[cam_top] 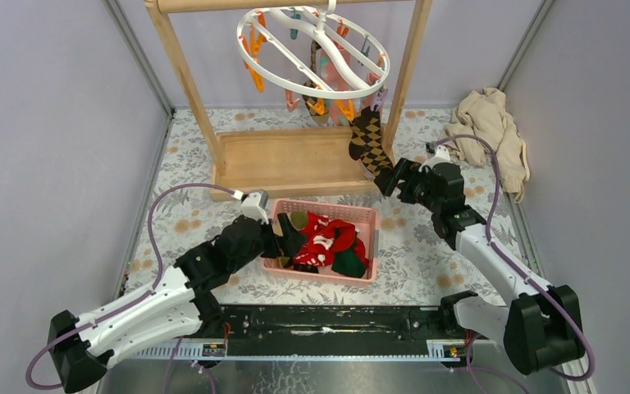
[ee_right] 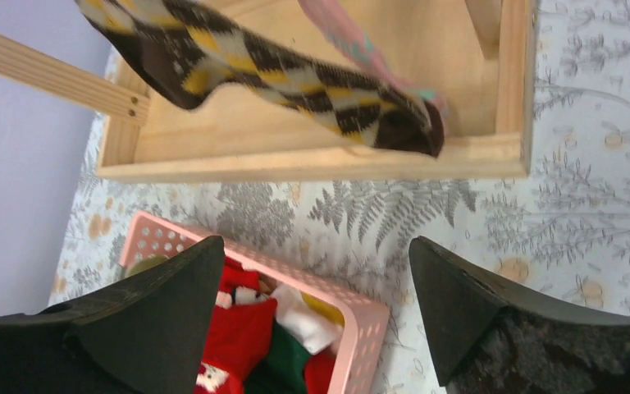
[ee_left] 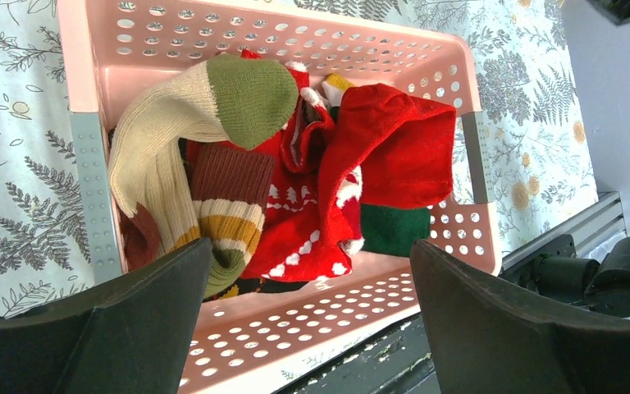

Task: Remove the socks clipped to the hanger
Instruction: Adjust the hanger on the clothesline.

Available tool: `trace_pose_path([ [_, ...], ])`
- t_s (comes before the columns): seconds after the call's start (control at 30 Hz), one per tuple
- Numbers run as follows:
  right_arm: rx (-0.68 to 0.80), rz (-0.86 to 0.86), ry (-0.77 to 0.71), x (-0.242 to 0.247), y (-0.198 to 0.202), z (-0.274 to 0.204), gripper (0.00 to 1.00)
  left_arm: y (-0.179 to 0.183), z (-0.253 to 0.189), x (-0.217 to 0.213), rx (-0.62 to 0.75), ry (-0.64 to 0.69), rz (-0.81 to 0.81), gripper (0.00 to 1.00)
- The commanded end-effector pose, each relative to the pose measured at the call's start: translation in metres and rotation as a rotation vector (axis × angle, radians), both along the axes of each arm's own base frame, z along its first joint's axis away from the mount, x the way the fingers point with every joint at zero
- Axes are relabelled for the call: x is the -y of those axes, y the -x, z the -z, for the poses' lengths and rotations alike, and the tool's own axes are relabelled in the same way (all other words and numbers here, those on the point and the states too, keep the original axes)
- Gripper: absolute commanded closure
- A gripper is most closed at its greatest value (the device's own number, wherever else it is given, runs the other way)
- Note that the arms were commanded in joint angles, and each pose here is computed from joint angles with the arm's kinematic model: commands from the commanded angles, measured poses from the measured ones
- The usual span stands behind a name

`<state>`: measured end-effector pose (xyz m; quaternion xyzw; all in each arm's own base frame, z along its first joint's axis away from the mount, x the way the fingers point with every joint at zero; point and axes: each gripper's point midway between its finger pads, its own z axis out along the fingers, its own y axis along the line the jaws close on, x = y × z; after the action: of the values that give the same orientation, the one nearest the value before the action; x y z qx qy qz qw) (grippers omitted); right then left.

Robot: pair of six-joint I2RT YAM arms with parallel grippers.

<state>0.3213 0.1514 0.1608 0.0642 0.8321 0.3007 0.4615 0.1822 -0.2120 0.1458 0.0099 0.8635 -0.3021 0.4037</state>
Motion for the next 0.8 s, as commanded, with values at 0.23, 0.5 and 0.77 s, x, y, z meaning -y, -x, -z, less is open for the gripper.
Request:
trace_pose_path([
  [0.23,0.320,-0.039,-0.011,-0.003,-0.056,-0.080,0.11,-0.002,-0.017,0.001,0.049,0.058,-0.002,0.01],
  [0.5,0.410,-0.043,0.045,-0.005,-0.087,-0.092,0.08,-0.002,-0.012,0.007,0.031,0.044,0.017,0.01],
  [0.77,0.422,-0.166,0.014,-0.029,-0.103,-0.091,0.22,-0.003,-0.015,0.008,0.035,0.046,0.017,0.01],
])
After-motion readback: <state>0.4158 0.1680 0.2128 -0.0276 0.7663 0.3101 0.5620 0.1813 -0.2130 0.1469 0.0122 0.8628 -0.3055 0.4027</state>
